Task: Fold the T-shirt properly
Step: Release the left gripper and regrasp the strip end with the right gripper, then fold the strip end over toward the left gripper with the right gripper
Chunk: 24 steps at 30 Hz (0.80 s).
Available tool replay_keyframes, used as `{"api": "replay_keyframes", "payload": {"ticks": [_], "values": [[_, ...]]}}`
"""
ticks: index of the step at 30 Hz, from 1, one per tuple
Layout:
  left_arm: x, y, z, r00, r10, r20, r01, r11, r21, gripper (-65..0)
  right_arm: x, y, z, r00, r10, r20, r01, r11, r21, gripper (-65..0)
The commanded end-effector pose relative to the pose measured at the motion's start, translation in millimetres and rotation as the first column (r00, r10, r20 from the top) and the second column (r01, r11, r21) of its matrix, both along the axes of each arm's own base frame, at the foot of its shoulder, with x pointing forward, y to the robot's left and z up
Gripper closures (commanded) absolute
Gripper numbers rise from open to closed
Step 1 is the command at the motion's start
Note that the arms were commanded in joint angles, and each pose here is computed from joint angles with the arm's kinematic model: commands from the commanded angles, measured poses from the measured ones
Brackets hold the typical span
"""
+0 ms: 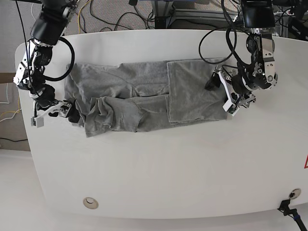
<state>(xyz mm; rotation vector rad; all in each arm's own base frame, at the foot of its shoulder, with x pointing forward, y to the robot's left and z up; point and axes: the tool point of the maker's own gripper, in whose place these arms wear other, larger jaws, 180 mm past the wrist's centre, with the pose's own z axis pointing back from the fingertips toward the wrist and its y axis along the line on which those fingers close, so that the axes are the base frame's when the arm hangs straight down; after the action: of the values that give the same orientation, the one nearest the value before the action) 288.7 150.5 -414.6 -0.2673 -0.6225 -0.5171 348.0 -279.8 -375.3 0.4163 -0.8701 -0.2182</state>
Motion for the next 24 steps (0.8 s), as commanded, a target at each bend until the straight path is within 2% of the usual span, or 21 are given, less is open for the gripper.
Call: {"api": "replay_keyframes", "payload": {"ticks": [1,6,10,12,16,21,22,24], "values": [[5.4,2.8,6.5,1.0,0.0,0.02,0.0,1.0,0.006,-49.0,4.6,-14.9,7.0,0.999,-0.02,0.029,0.019,0.999,0.039,-65.0],[5.7,4.9,7.3,1.0,0.0,0.022,0.0,1.0,0.011,-49.0,-9.4,-6.3,-10.4,1.0,0.031,-0.002,-0.031,0.998,0.053,-65.0],[5.7,4.9,7.3,1.0,0.0,0.022,0.0,1.0,0.011,-49.0,-14.7,18.8,-23.7,0.999,0.049,-0.02,-0.047,0.994,0.102,-65.0],[5.7,4.9,7.3,1.0,0.0,0.022,0.0,1.0,0.011,-49.0,-20.9,38.6,-34.3,0.994,0.093,-0.051,-0.086,0.989,0.124,-65.0],[5.7,4.9,7.3,1.0,0.0,0.022,0.0,1.0,0.011,-49.0,-18.4,80.7,-36.0,0.987,0.159,-0.038,-0.152,0.976,0.156,-65.0],[5.7,4.9,7.3,1.0,0.0,0.022,0.0,1.0,0.011,-49.0,-20.3,104.5,-41.3,0.983,0.18,-0.043,-0.168,0.965,0.202,-64.6],[5.7,4.9,7.3,1.0,0.0,0.022,0.0,1.0,0.011,-49.0,-20.7,105.4,-41.7,0.982,0.182,-0.045,-0.169,0.964,0.203,-61.1],[5.7,4.9,7.3,1.0,0.0,0.022,0.0,1.0,0.011,-49.0,-20.9,105.5,-41.8,0.982,0.183,-0.047,-0.17,0.964,0.203,-48.7]]}}
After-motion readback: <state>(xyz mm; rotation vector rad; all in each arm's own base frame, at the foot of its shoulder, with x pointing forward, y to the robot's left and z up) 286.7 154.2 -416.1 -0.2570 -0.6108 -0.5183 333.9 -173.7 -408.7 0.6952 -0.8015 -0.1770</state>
